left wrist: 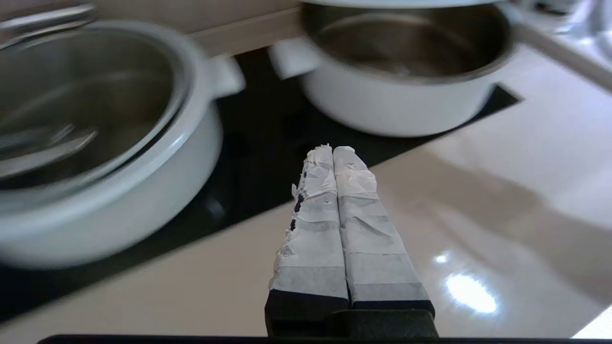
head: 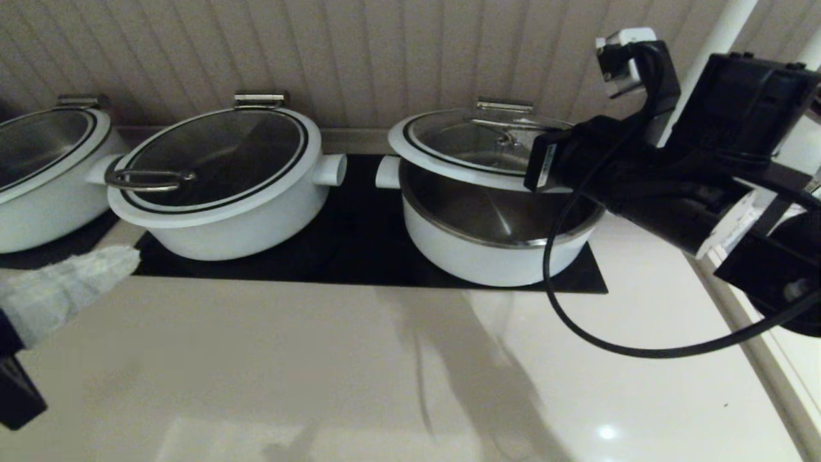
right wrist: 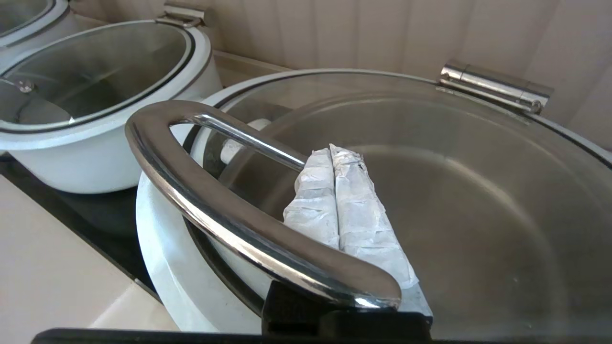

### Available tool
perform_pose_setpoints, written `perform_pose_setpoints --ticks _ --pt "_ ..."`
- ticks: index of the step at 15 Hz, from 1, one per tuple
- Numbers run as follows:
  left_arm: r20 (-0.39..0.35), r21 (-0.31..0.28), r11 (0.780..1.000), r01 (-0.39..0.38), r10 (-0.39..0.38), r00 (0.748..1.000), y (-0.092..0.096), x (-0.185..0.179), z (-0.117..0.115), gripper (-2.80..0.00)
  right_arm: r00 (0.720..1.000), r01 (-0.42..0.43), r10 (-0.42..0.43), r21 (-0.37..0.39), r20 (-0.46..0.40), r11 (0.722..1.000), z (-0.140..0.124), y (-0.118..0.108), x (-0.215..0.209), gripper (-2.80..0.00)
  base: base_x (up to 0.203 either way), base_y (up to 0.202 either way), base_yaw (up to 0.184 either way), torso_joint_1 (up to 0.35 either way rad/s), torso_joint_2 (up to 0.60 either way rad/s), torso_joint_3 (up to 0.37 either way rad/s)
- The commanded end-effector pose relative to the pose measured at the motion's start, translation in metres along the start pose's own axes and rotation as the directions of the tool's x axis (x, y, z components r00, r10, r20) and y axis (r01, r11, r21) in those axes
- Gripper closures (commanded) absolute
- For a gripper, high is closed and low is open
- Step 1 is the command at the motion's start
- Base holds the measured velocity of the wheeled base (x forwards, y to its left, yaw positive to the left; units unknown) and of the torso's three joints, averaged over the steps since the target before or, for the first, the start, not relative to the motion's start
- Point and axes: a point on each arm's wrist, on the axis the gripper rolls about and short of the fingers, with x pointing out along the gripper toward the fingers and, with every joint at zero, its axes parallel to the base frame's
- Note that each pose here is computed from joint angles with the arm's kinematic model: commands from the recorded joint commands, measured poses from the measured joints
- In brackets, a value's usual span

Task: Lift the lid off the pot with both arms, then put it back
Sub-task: Hold the pot lid with the left arm

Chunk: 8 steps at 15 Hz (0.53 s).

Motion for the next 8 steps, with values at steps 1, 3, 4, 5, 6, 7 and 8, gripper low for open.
perform_pose_setpoints --ticks 1,3,4,5,6,7,8 --pt "-0.055 -0.022 0.997 0.069 -0.070 0.996 0.002 0.031 0.002 0.00 1.000 0.001 -0.001 0.000 0.010 1.000 0.001 0.000 0.003 0.00 0.000 0.000 0.000 0.000 0.00 0.000" --pt "-0.080 -0.033 0.990 0.137 -0.139 0.987 -0.002 0.056 0.002 0.00 1.000 0.001 -0.001 0.001 0.006 1.000 0.000 0.000 0.004 0.00 0.000 0.000 0.000 0.000 0.00 0.000" --pt "-0.093 -0.038 0.987 0.155 -0.158 0.983 -0.005 0.069 -0.001 0.00 1.000 0.000 0.000 0.001 0.004 1.000 -0.002 0.001 0.006 0.00 0.000 0.000 0.000 0.000 0.00 0.000" --pt "-0.097 -0.040 0.985 0.168 -0.171 0.980 -0.007 0.081 -0.004 0.00 1.000 0.000 0.000 0.001 0.003 1.000 -0.002 0.001 0.006 0.00 0.000 0.000 0.000 0.000 0.00 0.000" --pt "-0.095 -0.039 0.983 0.177 -0.180 0.979 -0.012 0.094 -0.006 0.00 1.000 0.000 0.000 0.001 0.002 1.000 -0.003 0.001 0.007 0.00 0.000 0.000 0.000 0.000 0.00 0.000" --pt "-0.101 -0.039 0.983 0.180 -0.183 0.978 -0.020 0.107 -0.009 0.00 1.000 -0.001 0.001 0.001 0.002 1.000 -0.003 0.001 0.009 0.00 0.000 0.000 0.000 0.000 0.00 0.000" --pt "-0.115 -0.042 0.983 0.176 -0.180 0.977 -0.027 0.118 -0.013 0.00 1.000 -0.001 0.001 0.001 0.006 1.000 -0.003 0.001 0.011 0.00 0.000 0.000 0.000 0.000 0.00 0.000"
